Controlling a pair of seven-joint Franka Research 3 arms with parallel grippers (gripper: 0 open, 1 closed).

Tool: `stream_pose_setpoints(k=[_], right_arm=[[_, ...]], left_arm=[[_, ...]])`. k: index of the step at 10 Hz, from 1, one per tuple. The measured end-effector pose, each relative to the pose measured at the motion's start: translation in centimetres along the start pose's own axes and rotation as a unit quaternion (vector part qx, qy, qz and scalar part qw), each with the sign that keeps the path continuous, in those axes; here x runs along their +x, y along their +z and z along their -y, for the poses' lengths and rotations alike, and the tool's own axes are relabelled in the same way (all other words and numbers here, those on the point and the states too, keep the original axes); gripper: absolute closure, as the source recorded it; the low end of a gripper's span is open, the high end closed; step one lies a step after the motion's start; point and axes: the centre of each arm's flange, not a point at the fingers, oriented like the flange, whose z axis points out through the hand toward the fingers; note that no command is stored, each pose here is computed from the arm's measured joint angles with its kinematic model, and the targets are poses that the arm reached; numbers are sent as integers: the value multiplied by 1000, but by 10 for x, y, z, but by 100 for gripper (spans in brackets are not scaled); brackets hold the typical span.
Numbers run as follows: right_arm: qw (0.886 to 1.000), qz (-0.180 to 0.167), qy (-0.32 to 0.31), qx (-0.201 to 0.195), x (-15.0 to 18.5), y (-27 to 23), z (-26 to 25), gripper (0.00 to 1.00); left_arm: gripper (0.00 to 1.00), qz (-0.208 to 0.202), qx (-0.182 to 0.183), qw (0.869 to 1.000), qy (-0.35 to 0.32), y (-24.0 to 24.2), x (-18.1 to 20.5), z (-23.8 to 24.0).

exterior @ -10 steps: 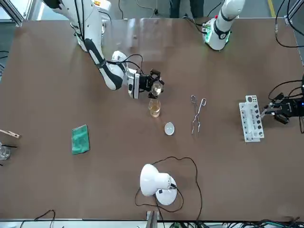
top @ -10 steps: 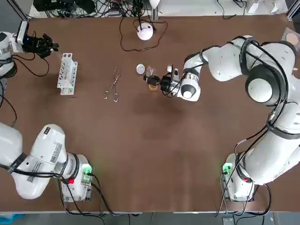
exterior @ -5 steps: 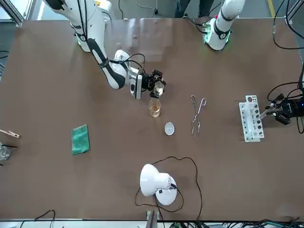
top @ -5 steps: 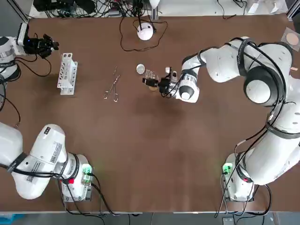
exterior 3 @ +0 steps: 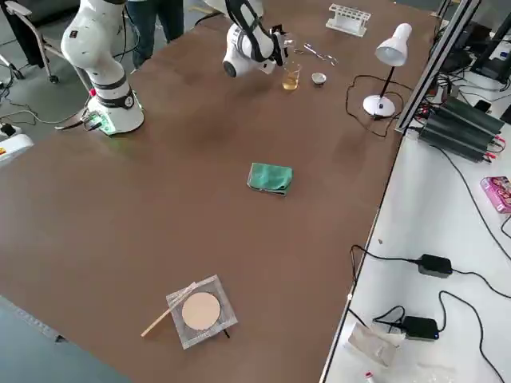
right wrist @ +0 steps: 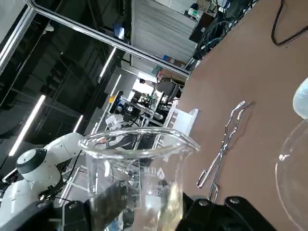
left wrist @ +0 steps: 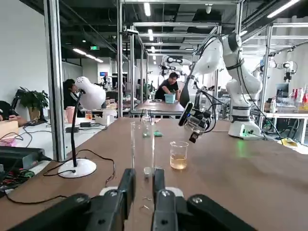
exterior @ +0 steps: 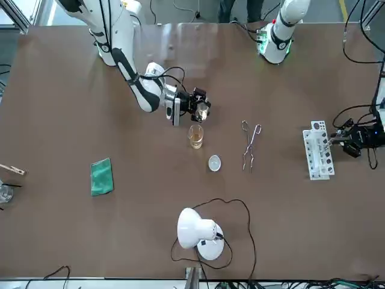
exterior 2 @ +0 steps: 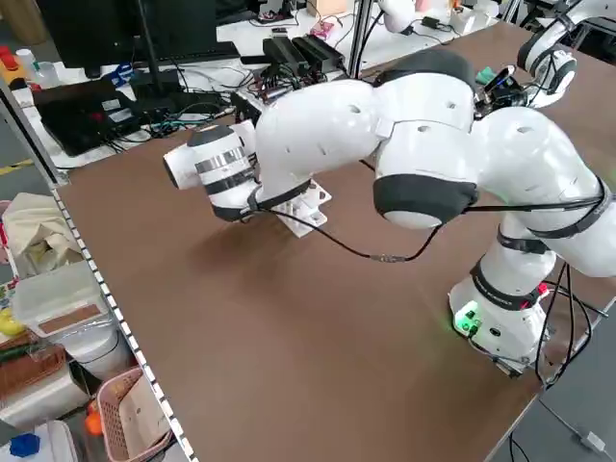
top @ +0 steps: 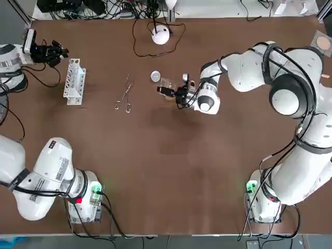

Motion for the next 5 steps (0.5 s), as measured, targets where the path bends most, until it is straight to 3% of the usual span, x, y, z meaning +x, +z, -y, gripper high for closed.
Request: stream_pose_setpoints(k=[5], right_arm=[[999,-4,36,1,6,3,1,61]], left_arm=[[79,1,20,1000,-8,-21,-12,-13]])
